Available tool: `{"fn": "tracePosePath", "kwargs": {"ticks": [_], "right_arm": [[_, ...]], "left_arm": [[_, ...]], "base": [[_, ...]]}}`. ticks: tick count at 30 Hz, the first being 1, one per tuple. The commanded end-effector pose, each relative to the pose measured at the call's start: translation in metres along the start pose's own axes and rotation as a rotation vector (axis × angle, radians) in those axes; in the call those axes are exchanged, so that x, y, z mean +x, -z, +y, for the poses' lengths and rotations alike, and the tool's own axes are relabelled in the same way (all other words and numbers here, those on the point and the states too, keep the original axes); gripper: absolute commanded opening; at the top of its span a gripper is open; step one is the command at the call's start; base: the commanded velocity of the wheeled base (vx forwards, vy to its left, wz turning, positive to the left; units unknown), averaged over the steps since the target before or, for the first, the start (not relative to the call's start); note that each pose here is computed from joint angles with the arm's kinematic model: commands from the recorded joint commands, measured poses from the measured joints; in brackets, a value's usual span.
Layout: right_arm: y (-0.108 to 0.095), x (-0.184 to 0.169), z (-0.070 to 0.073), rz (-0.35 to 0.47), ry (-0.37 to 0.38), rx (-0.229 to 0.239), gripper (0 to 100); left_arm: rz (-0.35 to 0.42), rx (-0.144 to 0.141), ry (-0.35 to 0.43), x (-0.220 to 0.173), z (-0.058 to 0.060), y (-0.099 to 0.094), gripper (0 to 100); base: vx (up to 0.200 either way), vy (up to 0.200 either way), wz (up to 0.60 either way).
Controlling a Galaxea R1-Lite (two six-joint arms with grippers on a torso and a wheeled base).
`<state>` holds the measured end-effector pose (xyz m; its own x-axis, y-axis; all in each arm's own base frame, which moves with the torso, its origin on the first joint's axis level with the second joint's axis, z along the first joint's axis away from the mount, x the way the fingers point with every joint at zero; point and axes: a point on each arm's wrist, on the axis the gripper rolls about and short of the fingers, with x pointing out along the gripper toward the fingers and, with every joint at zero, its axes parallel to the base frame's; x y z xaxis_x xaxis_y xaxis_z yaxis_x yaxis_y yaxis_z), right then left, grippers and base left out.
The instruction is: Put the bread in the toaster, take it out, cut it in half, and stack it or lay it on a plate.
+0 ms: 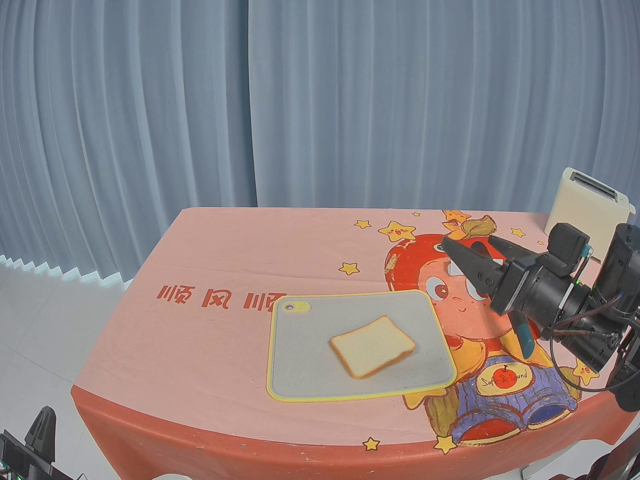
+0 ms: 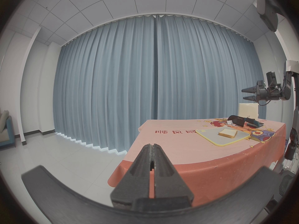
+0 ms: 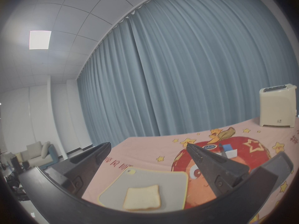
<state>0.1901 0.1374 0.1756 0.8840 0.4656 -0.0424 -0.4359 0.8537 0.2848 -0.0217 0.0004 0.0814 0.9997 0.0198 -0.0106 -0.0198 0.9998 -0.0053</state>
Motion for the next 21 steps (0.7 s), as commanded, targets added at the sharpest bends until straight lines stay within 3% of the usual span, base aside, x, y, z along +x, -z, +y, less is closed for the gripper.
{"fn": "tracePosePath", "kwargs": {"ticks": [1,6,13,21], "right_arm": [[-0.013,0.006,-0.004,-0.060,0.059,-0.007,100],[-0.019,0.011,-0.024,-0.081,0.147,-0.057,100],[-0.028,0.006,-0.037,-0.112,0.204,-0.110,100],[-0.030,0.005,-0.050,-0.115,0.261,-0.133,100]], "left_arm": [[0.019,0.000,0.000,0.001,0.000,0.005,0],[0.019,0.000,0.000,0.001,0.000,0.005,0],[0.019,0.000,0.000,0.001,0.000,0.005,0],[0.019,0.000,0.000,0.001,0.000,0.005,0]], "base": [[0.000,0.000,0.00],[0.000,0.000,0.00],[0.000,0.000,0.00],[0.000,0.000,0.00]]}}
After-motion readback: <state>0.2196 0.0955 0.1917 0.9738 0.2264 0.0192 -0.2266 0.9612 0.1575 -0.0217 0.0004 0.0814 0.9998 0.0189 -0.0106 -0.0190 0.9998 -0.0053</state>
